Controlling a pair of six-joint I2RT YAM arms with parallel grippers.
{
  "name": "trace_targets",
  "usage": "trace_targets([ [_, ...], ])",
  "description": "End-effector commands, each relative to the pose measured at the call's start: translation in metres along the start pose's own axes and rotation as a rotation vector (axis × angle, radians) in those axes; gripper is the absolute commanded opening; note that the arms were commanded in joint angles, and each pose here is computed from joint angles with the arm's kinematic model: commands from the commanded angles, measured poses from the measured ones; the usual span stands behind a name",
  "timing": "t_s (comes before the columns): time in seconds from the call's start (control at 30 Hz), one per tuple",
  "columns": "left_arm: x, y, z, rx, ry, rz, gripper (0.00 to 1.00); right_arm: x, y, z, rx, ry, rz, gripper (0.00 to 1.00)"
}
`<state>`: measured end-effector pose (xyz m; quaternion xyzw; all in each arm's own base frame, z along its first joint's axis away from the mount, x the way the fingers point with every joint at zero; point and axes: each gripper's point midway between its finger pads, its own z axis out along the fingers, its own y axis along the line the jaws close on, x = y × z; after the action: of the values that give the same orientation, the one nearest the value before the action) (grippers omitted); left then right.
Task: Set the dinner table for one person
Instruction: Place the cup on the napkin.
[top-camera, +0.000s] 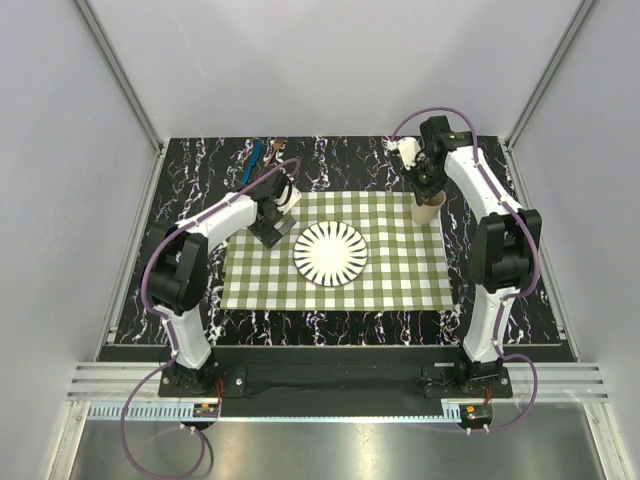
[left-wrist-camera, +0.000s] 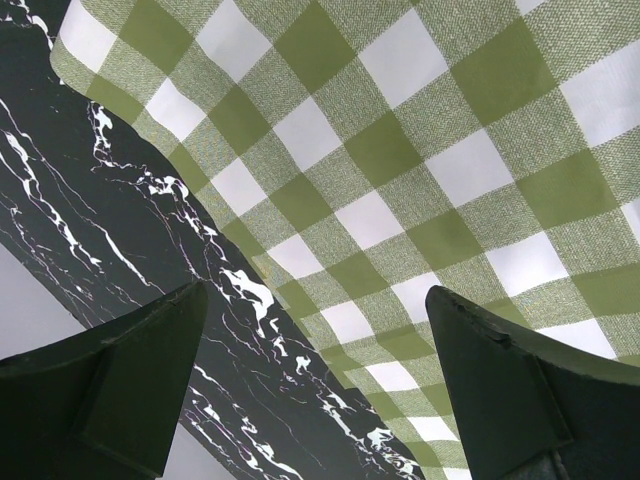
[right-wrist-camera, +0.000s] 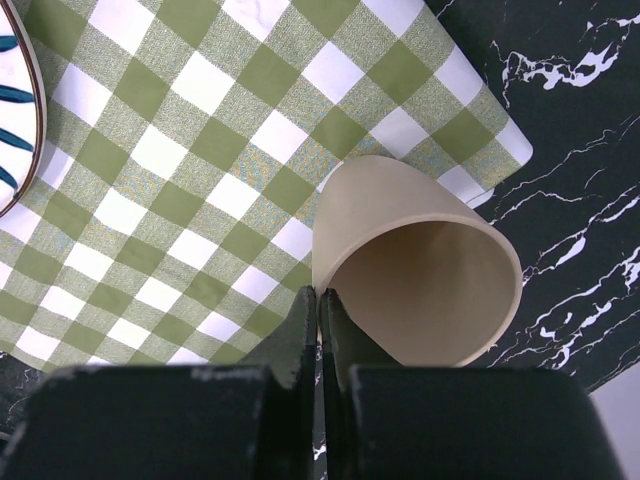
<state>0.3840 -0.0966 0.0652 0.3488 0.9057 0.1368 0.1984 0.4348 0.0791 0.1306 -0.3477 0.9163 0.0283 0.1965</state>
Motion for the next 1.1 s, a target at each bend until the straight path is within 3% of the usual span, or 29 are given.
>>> trace_targets([
  [0.0,-0.016,0.012,-0.004,-0.031,-0.044,-0.034,0.99,-0.006,0.004,-0.001,-0.018,-0.028,0.018,0.00],
  [0.9,-0.017,0.013,-0.005,-0.036,-0.045,-0.032,0.99,0.004,-0.005,0.028,0.030,0.013,0.000,0.00],
  [1.07,-0.018,0.013,-0.005,-0.035,-0.047,-0.032,0.99,0.005,-0.004,0.028,0.030,0.016,-0.013,0.20],
])
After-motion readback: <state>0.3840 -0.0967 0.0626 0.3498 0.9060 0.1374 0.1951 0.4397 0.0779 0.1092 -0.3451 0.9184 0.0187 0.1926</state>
